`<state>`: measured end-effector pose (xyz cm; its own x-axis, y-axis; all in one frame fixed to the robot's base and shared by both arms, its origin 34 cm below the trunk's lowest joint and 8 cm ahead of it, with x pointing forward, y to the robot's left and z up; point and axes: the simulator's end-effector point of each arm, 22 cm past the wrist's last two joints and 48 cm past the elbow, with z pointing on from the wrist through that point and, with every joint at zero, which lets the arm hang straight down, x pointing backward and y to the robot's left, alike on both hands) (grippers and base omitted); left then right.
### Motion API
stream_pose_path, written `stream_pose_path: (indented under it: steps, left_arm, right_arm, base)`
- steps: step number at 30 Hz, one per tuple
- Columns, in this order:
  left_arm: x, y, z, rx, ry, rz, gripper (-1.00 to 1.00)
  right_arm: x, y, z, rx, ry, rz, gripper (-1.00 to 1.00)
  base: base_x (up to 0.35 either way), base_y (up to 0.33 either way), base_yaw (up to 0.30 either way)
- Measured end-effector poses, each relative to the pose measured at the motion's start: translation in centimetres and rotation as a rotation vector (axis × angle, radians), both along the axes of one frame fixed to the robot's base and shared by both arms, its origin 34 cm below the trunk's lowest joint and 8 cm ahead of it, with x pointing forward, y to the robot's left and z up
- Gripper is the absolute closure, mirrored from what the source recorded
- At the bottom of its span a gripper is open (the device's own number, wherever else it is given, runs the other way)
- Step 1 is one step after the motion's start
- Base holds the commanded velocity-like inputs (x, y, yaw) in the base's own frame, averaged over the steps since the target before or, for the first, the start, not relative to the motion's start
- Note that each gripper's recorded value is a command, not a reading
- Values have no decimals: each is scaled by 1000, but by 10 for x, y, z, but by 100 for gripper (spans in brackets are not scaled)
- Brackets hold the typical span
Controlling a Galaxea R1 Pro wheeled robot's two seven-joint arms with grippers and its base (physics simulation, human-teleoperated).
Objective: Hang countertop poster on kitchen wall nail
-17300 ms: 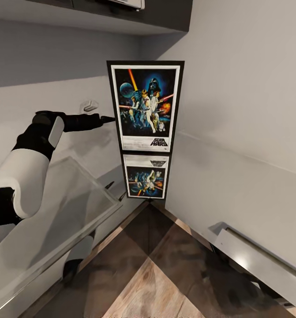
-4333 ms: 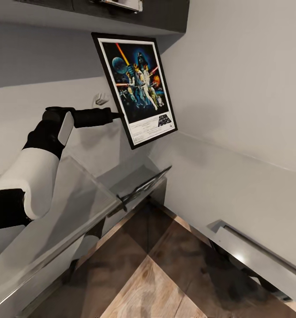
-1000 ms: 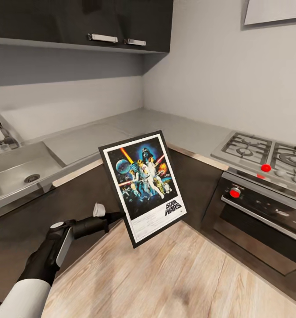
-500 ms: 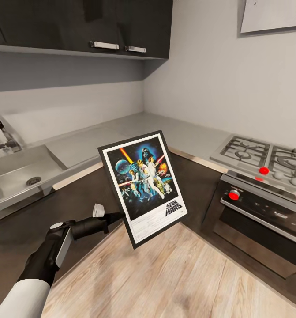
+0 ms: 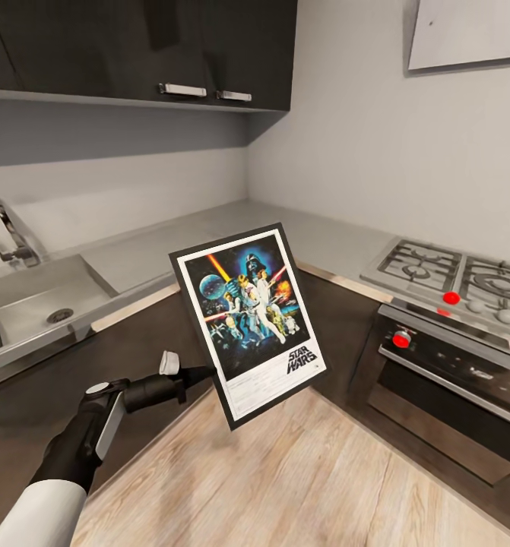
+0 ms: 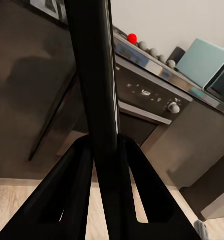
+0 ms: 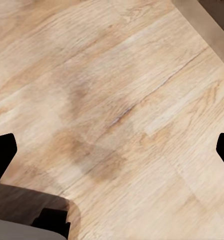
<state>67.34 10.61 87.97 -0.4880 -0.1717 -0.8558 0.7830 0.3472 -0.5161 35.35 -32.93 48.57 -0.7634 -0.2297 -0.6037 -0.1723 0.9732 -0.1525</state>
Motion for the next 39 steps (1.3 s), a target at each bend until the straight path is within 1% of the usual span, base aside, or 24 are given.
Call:
stream_pose_path:
  steps: [4,6,7,8,9,12,24,33,39]
  left_arm:
    - [0,0,4,0,-7,0,100]
    - [0,0,5,0,-10,1,100]
    - [-1,0,6,0,-12,1,100]
    - [-1,1,8,-1,-14,-1,100]
    - [-2,0,9,-3,-16,-5,100]
    - [-6,-1,13,-13,-24,-24,100]
    - [-7,-1,14,-14,-26,-27,100]
    - [-7,-1,21,-15,-39,-25,100]
    - [-12,-2,28,-25,-52,-44,100]
  right_arm:
    - [2,0,2,1,-8,-4,-100]
    - [4,-2,3,2,-13,-16,-100]
    - [5,-4,3,5,-17,-34,-100]
    - [6,-11,5,12,-28,-92,-100]
    - [7,-14,6,14,-33,-113,-100]
    - [9,-18,7,18,-41,-144,-100]
    - [16,-18,10,20,-58,-144,-100]
    - [20,-17,13,21,-71,-143,-100]
    - [24,-17,16,22,-82,-142,-100]
  base:
    - [0,0,0]
    - [0,0,0]
    - [0,0,0]
    - [0,0,0]
    - [0,0,0]
    - [0,0,0]
    - [0,0,0]
    - [0,0,0]
    - [0,0,0]
